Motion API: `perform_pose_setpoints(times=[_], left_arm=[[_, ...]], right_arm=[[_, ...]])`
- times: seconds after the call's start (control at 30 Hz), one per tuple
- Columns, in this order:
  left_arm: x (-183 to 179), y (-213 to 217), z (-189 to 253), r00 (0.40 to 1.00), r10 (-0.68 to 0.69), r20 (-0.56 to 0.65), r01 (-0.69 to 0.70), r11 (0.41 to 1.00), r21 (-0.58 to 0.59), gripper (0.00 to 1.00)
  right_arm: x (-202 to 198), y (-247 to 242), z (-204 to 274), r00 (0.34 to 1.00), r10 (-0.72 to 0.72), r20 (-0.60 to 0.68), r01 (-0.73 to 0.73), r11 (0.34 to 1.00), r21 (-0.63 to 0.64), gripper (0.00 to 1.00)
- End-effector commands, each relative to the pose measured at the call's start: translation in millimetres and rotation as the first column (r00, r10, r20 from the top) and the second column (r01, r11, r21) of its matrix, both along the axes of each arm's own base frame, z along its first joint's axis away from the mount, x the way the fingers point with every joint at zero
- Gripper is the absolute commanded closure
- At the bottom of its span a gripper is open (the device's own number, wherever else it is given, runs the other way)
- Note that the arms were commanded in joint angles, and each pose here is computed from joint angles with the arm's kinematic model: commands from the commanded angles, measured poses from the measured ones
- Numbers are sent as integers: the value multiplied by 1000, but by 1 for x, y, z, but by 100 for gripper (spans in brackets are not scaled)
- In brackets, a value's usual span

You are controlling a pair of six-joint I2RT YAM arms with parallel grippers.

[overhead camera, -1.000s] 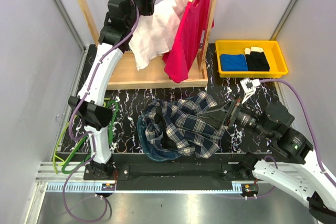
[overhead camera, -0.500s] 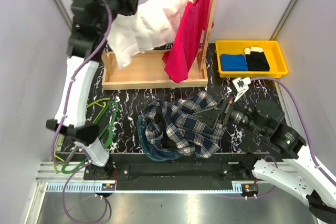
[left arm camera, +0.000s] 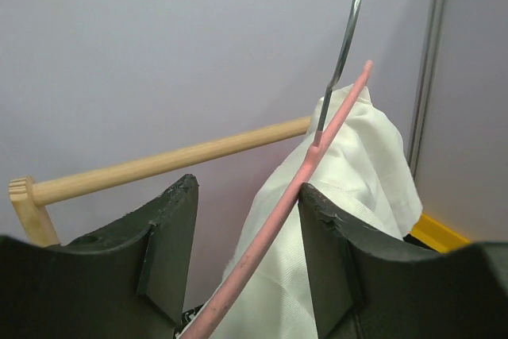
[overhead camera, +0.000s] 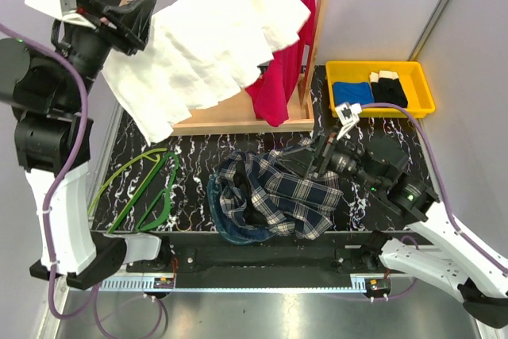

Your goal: Remove the skirt from the hanger

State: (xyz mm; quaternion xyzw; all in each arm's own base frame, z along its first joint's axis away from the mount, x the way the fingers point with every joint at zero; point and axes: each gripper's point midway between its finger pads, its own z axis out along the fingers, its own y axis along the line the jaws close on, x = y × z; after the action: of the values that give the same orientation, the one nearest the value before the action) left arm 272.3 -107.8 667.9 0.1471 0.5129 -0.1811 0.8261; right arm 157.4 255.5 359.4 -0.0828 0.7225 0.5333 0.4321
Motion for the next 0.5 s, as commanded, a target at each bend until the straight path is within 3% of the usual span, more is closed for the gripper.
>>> perform_pose_setpoints(times=[0.0,0.2,0.47], left_arm=[[-12,-9,-4,997,-69,-18,70,998,4,100],[-14,-13,-19,991,-101,-90,98,994,-38,100],[-21,-22,-15,976,-181,-125,167,979,-116,100]], right_arm=[[13,10,76,982,-37,183,-1,979,204,0],[4,25,122,966,34,255,-135,911,390,0],[28,34,121,966,-40,255,-82,889,450,0]])
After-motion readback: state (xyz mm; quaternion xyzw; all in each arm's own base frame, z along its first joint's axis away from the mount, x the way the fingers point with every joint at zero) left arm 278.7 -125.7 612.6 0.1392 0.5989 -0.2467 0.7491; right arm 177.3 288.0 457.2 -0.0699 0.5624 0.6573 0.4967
